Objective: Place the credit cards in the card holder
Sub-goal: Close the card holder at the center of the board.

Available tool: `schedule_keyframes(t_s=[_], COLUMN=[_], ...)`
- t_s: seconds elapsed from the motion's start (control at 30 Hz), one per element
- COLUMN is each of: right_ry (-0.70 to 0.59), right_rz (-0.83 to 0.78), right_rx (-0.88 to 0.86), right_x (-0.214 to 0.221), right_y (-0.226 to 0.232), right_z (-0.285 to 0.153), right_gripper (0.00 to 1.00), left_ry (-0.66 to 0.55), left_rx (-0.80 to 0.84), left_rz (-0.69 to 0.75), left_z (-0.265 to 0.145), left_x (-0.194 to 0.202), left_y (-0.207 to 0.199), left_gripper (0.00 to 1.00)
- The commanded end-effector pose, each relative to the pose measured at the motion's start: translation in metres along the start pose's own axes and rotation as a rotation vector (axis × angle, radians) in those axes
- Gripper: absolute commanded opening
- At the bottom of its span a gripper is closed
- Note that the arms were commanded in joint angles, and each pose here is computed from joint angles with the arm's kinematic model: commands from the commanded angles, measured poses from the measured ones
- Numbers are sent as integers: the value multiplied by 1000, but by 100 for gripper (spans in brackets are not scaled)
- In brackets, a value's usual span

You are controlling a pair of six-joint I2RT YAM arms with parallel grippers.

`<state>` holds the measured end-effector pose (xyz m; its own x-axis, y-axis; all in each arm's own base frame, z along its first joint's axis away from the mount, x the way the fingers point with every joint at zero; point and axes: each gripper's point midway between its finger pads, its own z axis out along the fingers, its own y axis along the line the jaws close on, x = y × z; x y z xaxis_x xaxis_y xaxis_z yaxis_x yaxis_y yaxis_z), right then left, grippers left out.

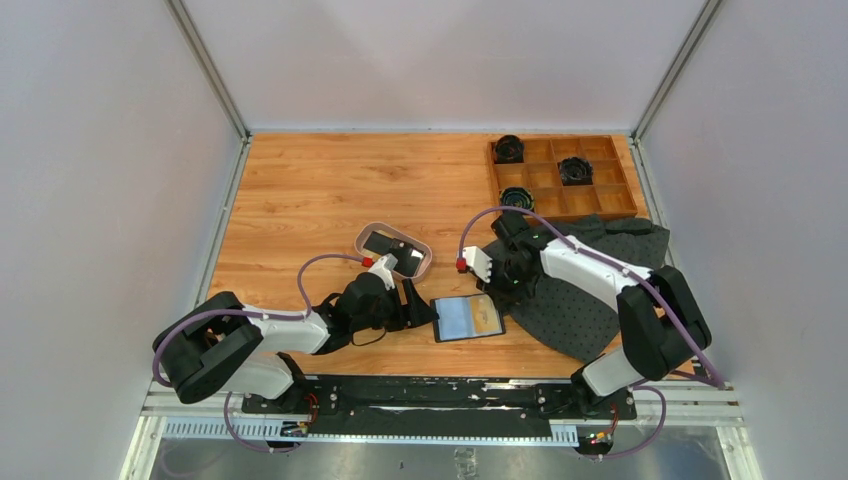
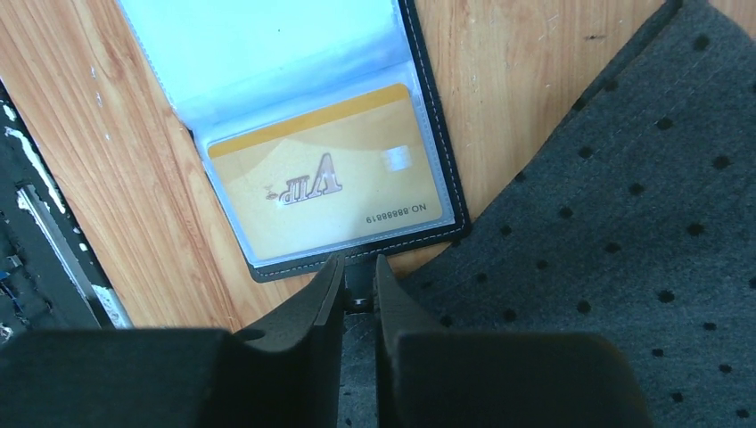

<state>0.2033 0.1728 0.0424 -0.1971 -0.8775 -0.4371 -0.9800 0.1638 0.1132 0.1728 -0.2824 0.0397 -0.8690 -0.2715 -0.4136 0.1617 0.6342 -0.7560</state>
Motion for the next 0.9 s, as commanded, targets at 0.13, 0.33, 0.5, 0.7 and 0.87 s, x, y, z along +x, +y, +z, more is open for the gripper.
schedule_keyframes(t_s=[0.13, 0.33, 0.5, 0.7, 0.87], right_ry=[-45, -120, -211, -314, -345], right_rz=[-31, -42, -50, -49, -33], right_rx=[-16, -36, -64, -148, -281], right_x=[-13, -29, -53, -91, -126], right_y=[9, 16, 22, 30, 47], right_z=[-12, -23, -35, -44, -32], right_gripper=[0, 0, 0, 0, 0], left_ry=[12, 23, 32, 24, 9], left_rx=[-21, -20, -16, -20, -27], left_rz=[11, 7, 6, 1, -2], left_z=[0, 2, 3, 2, 0], left_x=[5, 7, 8, 7, 5], left_y=[6, 5, 3, 5, 7], left_gripper=[73, 74, 74, 74, 69])
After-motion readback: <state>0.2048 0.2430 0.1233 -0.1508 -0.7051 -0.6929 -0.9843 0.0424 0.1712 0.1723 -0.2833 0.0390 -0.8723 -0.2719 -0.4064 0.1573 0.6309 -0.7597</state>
